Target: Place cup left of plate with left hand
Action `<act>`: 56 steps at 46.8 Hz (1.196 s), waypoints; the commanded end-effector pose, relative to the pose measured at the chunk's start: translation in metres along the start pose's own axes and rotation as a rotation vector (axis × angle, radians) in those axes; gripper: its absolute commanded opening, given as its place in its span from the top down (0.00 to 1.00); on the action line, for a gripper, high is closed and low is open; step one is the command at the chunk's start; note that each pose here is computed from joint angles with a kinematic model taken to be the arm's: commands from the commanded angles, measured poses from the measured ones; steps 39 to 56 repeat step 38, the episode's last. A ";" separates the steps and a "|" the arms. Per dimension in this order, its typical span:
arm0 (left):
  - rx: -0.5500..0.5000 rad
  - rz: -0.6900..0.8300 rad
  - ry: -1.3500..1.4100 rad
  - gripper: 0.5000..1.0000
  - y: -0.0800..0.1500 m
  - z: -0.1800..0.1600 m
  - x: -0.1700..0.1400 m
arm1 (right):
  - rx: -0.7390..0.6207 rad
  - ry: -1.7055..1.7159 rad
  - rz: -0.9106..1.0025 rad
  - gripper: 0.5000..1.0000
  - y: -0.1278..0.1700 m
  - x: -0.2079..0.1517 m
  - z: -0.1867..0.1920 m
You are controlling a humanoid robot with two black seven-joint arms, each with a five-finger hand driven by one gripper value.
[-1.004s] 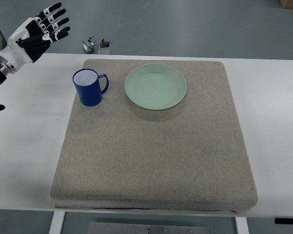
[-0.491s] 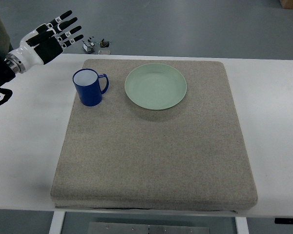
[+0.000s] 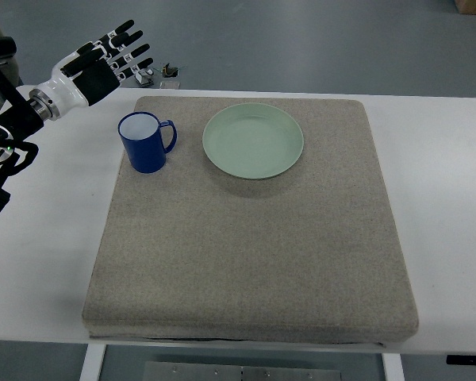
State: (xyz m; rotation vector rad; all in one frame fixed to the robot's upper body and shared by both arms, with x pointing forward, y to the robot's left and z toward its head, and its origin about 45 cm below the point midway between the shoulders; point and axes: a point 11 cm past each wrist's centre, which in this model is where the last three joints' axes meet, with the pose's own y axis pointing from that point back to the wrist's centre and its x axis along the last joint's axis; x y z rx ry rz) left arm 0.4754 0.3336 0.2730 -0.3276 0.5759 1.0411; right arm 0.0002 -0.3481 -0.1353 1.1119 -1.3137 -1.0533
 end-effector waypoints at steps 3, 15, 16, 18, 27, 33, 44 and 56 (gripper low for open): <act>0.001 0.002 0.000 0.00 0.000 -0.001 0.001 | -0.001 0.005 -0.004 0.13 0.000 -0.001 0.001; 0.005 0.003 -0.001 0.00 0.001 -0.002 0.001 | -0.004 0.005 -0.006 0.13 0.000 -0.001 0.003; 0.005 0.003 -0.001 0.00 0.001 -0.002 0.001 | -0.004 -0.001 -0.004 0.13 0.000 0.000 0.002; 0.004 0.001 0.000 0.00 0.000 -0.002 0.000 | -0.004 -0.006 -0.005 0.13 0.000 -0.001 0.002; -0.009 -0.001 0.001 0.00 0.000 0.002 0.000 | -0.006 0.000 -0.009 0.13 0.000 -0.002 0.003; -0.008 -0.001 0.000 0.00 0.000 0.002 0.000 | -0.007 -0.001 -0.018 0.13 0.000 -0.005 0.003; -0.004 0.002 -0.003 0.00 0.001 0.001 0.001 | -0.013 0.002 -0.022 0.13 0.000 -0.006 0.006; -0.004 0.002 -0.003 0.00 0.001 0.001 0.001 | -0.013 0.002 -0.022 0.13 0.000 -0.006 0.006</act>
